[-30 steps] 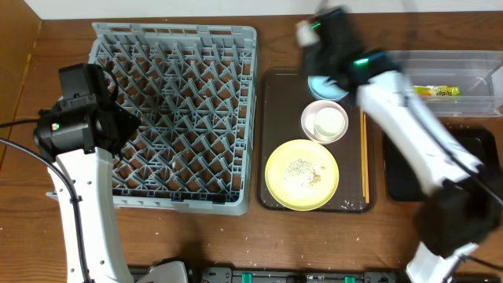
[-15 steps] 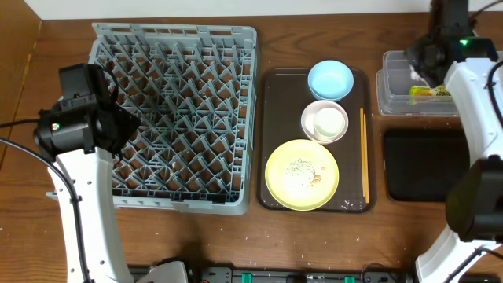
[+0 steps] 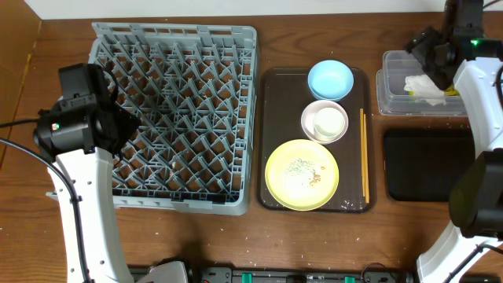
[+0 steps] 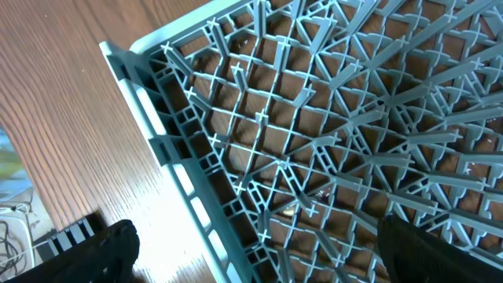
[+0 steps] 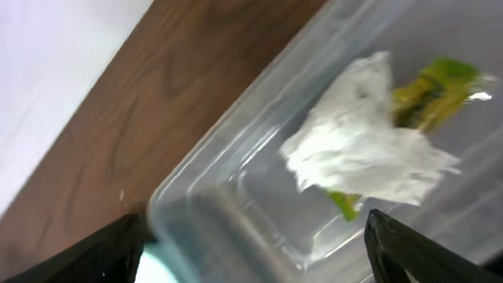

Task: Sort waste into correct bins and load items into the dishwasher
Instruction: 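Carry the tissue to the clear plastic bin and release it, then reach the right gripper into the pink bowl and grasp the white cup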

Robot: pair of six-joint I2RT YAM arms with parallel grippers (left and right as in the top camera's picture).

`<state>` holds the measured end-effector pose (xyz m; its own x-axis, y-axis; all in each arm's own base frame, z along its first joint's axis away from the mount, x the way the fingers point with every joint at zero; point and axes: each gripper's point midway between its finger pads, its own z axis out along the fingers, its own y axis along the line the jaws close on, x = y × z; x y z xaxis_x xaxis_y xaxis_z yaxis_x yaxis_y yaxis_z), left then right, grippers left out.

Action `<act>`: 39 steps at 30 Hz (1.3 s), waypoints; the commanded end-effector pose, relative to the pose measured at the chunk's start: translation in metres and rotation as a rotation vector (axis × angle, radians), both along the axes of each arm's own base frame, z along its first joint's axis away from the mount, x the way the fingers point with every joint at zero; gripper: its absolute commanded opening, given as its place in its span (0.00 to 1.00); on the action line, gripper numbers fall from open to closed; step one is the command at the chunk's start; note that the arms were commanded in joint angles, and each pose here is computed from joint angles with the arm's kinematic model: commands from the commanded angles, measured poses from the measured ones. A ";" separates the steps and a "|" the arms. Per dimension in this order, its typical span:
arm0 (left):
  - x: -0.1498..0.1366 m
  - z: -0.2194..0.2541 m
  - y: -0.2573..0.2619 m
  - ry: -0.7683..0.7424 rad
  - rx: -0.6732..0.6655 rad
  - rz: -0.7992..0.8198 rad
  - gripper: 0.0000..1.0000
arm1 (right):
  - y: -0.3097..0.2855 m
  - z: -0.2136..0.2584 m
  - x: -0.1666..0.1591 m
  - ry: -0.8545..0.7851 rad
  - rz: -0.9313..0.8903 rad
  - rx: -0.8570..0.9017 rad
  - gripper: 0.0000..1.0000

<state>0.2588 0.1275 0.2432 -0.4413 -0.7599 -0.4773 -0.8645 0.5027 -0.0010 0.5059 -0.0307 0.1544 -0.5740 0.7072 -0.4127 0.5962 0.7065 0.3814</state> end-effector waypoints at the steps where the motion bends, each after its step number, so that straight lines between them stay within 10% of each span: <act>1: 0.000 0.006 0.002 -0.020 0.003 0.017 0.98 | 0.064 0.042 -0.005 -0.135 0.437 0.127 0.87; 9: 0.000 0.006 0.002 -0.020 0.003 0.017 0.98 | 0.179 0.048 -0.062 -0.163 1.020 0.246 0.96; 23: 0.000 0.006 0.002 -0.020 0.003 0.017 0.98 | 0.227 -0.025 -0.117 0.249 0.865 -0.334 0.61; 39: 0.000 0.006 0.002 -0.020 0.003 0.017 0.98 | 0.246 -0.063 -0.137 0.377 0.902 -0.237 0.46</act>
